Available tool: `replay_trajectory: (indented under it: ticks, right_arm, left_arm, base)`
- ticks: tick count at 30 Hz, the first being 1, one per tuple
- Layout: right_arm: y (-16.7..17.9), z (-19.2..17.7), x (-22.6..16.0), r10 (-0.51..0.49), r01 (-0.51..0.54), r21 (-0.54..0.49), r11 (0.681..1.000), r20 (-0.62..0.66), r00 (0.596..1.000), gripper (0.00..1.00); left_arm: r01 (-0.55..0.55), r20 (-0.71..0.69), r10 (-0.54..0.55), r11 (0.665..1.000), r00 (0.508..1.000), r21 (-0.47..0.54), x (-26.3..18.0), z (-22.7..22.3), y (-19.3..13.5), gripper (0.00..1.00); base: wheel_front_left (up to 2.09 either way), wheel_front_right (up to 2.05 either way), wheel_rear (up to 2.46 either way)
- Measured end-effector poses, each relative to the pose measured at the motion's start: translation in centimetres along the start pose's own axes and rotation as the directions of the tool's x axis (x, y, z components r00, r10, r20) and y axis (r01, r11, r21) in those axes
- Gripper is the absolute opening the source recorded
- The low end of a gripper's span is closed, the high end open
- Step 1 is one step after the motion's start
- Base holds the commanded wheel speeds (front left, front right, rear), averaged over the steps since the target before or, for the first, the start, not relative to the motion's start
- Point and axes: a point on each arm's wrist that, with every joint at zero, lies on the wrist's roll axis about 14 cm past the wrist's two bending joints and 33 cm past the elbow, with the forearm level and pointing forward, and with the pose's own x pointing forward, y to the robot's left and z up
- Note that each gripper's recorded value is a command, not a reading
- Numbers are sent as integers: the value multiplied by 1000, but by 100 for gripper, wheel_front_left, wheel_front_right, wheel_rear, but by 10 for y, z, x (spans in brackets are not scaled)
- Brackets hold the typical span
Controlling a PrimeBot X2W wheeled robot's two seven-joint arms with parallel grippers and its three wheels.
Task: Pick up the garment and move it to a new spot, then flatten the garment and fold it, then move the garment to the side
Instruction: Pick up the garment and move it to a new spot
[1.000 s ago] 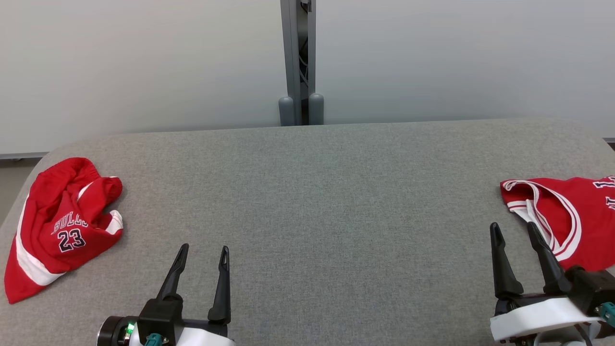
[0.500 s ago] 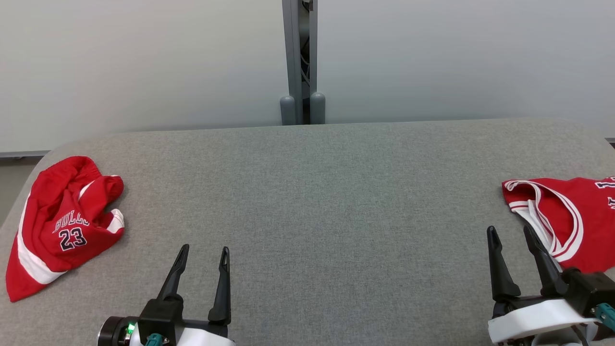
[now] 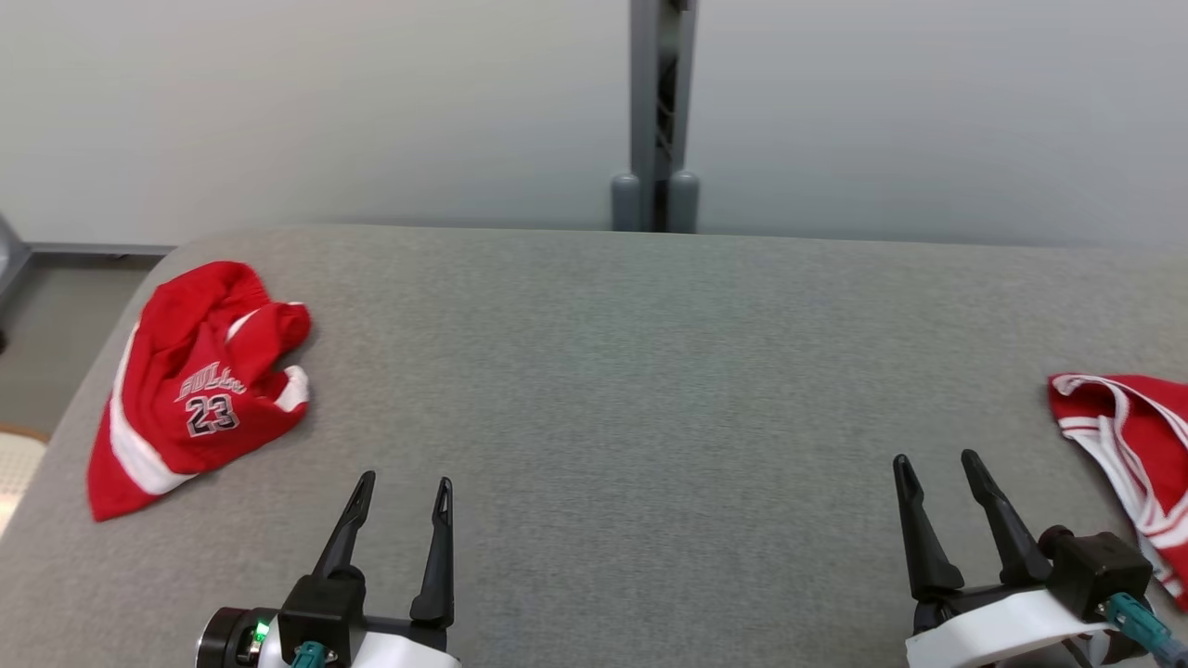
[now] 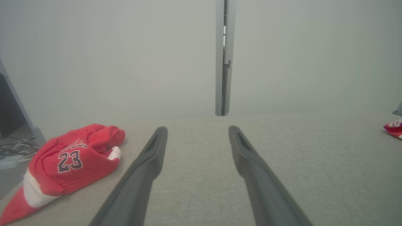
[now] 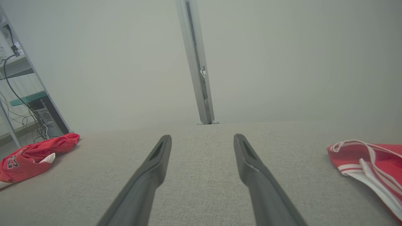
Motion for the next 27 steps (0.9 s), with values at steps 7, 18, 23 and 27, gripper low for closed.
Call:
replay_trajectory:
  ticks: [7, 18, 23, 27]
  right_arm:
    - [45, -13, 17, 135, -134, 33, 990, -33, 990, 100]
    - [114, -26, 31, 333, -328, 76, 942, -68, 941, 100]
    - [144, -33, 32, 414, -407, 90, 909, -84, 906, 100]
    - [161, -36, 38, 456, -448, 100, 888, -88, 885, 100]
  left_arm:
    - [-121, 13, 120, 992, 993, 24, -20, 5, 39, 100]
    - [-318, 40, 316, 947, 948, 52, -64, 13, 97, 100]
    - [-400, 65, 397, 915, 916, 53, -85, 20, 119, 100]
    - [-451, 69, 447, 891, 892, 56, -93, 23, 132, 100]
  base:
    - [0, 0, 0]
    - [0, 0, 0]
    - [0, 0, 0]
    - [0, 0, 0]
